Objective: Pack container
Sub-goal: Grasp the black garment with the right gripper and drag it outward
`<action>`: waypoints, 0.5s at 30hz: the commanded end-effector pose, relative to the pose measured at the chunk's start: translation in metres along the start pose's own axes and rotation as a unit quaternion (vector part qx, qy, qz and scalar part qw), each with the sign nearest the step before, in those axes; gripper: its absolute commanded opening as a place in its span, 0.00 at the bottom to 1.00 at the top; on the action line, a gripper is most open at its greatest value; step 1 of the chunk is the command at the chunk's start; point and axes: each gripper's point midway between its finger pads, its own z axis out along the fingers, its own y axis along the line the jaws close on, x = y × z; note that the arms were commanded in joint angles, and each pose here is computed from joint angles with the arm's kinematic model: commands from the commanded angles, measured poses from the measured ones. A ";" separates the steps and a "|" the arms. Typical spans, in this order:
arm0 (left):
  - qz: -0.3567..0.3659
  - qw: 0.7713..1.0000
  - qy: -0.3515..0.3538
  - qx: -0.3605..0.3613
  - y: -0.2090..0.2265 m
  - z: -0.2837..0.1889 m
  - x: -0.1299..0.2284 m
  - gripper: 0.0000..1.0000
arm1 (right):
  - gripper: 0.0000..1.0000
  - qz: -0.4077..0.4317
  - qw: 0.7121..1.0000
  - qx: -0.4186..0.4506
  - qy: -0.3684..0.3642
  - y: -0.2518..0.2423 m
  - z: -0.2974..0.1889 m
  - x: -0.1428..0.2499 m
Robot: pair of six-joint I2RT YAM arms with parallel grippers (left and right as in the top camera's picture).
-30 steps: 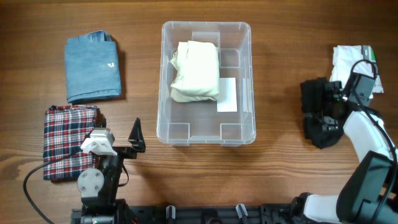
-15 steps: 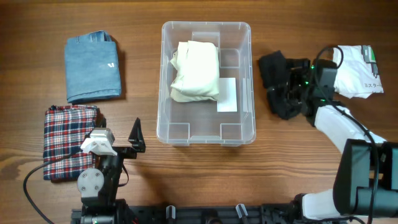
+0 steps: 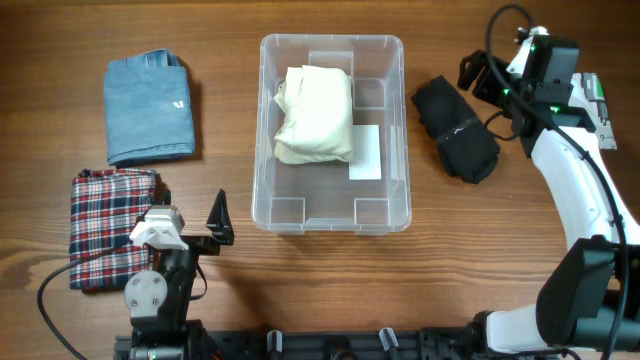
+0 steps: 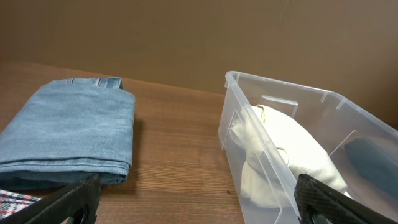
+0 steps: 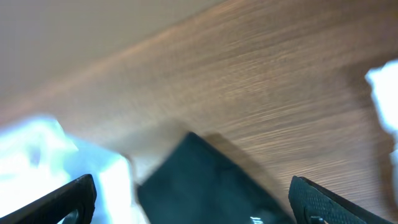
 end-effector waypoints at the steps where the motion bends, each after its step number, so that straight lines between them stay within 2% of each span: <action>1: 0.009 1.000 0.002 -0.003 0.002 0.000 0.002 1.00 | 0.99 -0.185 0.983 0.015 0.016 -0.008 0.004 0.006; 3: 0.009 1.000 0.002 -0.003 0.002 0.000 0.002 1.00 | 1.00 -0.216 0.976 0.036 0.009 -0.016 0.010 0.003; 7: 0.009 1.000 0.002 -0.003 0.002 0.000 0.002 1.00 | 0.99 -0.228 0.972 0.058 0.013 -0.026 0.023 0.005; 8: 0.009 1.000 0.002 -0.003 0.002 0.000 0.002 1.00 | 0.92 -0.242 0.968 0.059 0.021 -0.028 0.027 0.009; 10: 0.009 1.000 0.002 -0.003 0.002 0.000 0.002 1.00 | 0.89 -0.267 0.961 0.059 0.044 -0.033 0.035 0.022; 11: 0.009 1.000 0.002 -0.003 0.002 0.000 0.002 1.00 | 0.89 -0.277 0.958 0.058 0.053 -0.034 0.038 0.026; 13: 0.009 1.000 0.002 -0.003 0.002 0.000 0.002 1.00 | 0.97 -0.299 0.950 0.055 0.076 -0.038 0.045 0.038; 15: 0.009 1.000 0.002 -0.003 0.002 0.000 0.002 1.00 | 1.00 -0.309 0.945 0.048 0.091 -0.040 0.049 0.048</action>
